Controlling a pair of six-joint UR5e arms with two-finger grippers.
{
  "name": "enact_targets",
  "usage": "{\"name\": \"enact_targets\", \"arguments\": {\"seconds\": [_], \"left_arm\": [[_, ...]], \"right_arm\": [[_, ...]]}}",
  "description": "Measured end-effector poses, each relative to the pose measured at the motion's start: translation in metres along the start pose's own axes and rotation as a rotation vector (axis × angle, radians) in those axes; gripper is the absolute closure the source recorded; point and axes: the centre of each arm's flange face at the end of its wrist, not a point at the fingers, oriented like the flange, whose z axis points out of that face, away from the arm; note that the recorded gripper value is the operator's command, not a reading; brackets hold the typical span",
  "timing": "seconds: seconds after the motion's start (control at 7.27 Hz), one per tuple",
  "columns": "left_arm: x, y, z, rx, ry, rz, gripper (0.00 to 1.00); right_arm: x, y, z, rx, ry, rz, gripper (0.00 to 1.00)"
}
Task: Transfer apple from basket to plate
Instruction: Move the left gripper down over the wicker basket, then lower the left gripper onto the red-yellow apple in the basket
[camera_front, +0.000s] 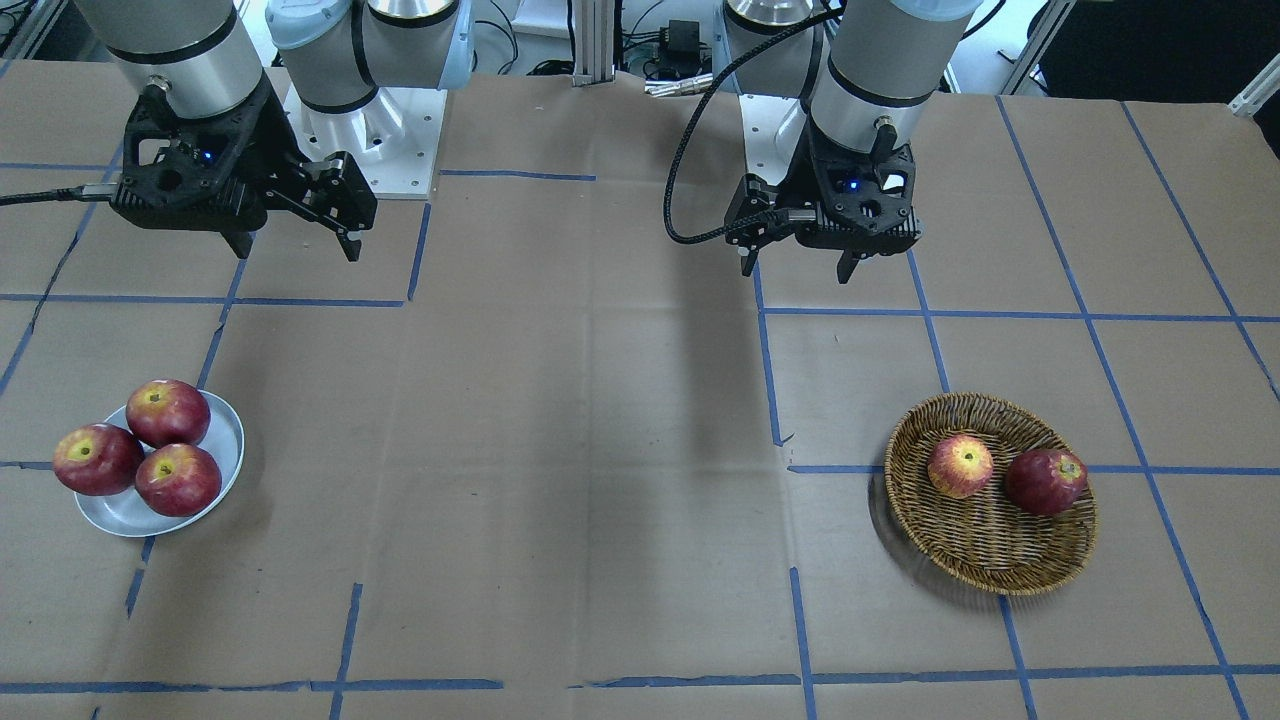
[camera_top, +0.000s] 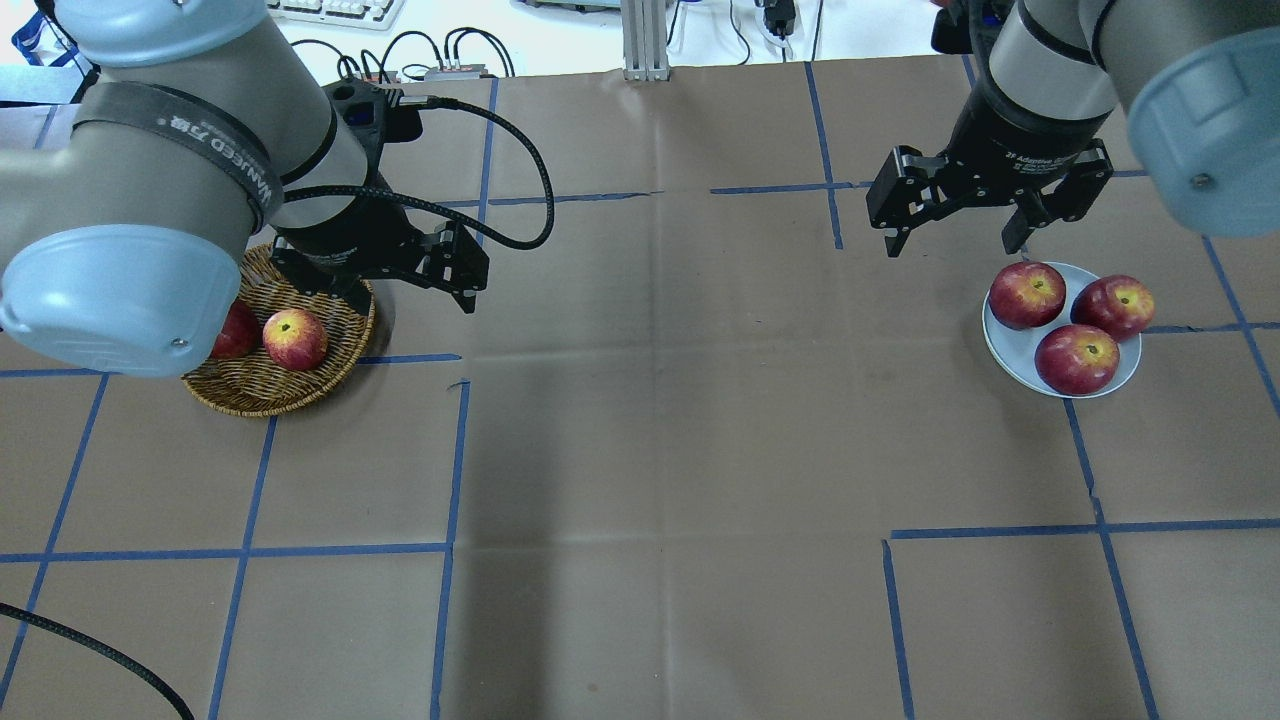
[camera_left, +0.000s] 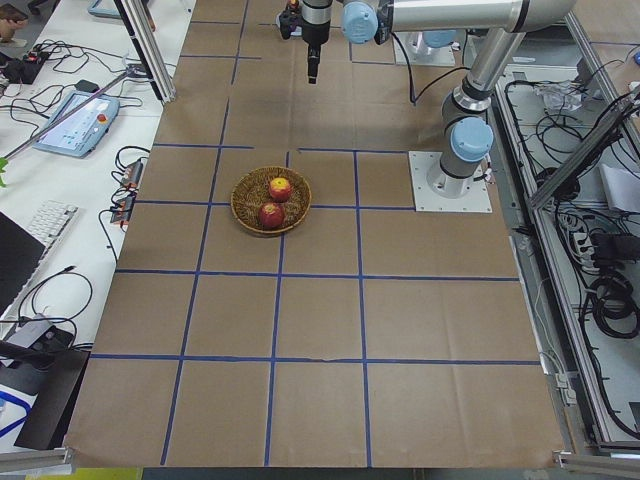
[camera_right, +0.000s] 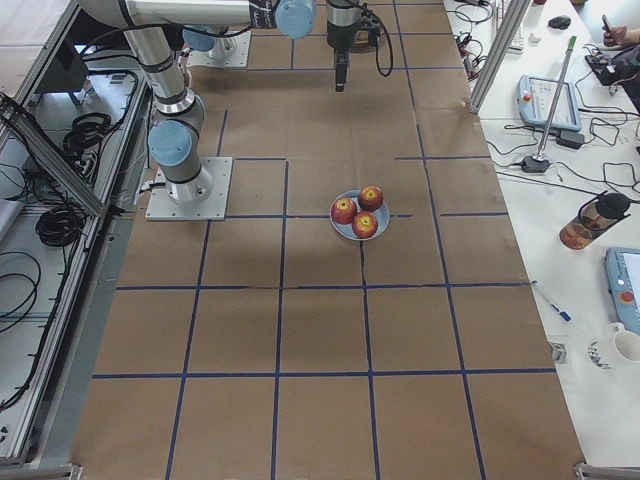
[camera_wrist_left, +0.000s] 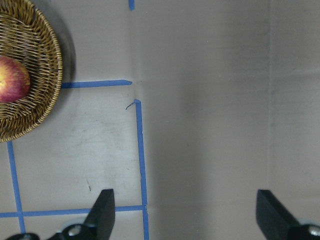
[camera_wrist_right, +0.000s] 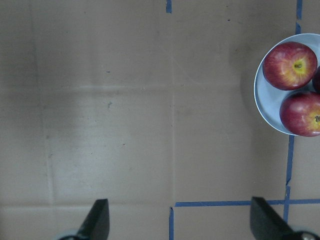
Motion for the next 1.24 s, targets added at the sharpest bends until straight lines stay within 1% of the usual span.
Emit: {"name": "enact_targets", "arguments": {"seconds": [0.69, 0.83, 0.96, 1.1, 1.24], "left_arm": [[-0.001, 0.003, 0.006, -0.011, -0.001, 0.004, 0.01], [-0.005, 0.003, 0.008, -0.013, -0.003, 0.018, 0.01], [-0.01, 0.0, 0.01, -0.013, -0.008, 0.056, 0.01], [-0.024, -0.005, 0.013, -0.016, -0.032, 0.096, 0.01], [-0.055, -0.014, 0.016, -0.028, -0.066, 0.132, 0.01]], "right_arm": [[0.0, 0.0, 0.0, 0.0, 0.0, 0.003, 0.0], [0.0, 0.0, 0.0, 0.0, 0.0, 0.003, 0.0], [0.0, 0.0, 0.0, -0.001, 0.0, 0.003, 0.0], [0.0, 0.0, 0.0, -0.001, 0.0, 0.003, 0.0], [0.0, 0.0, 0.0, 0.0, 0.0, 0.004, 0.0]]}}
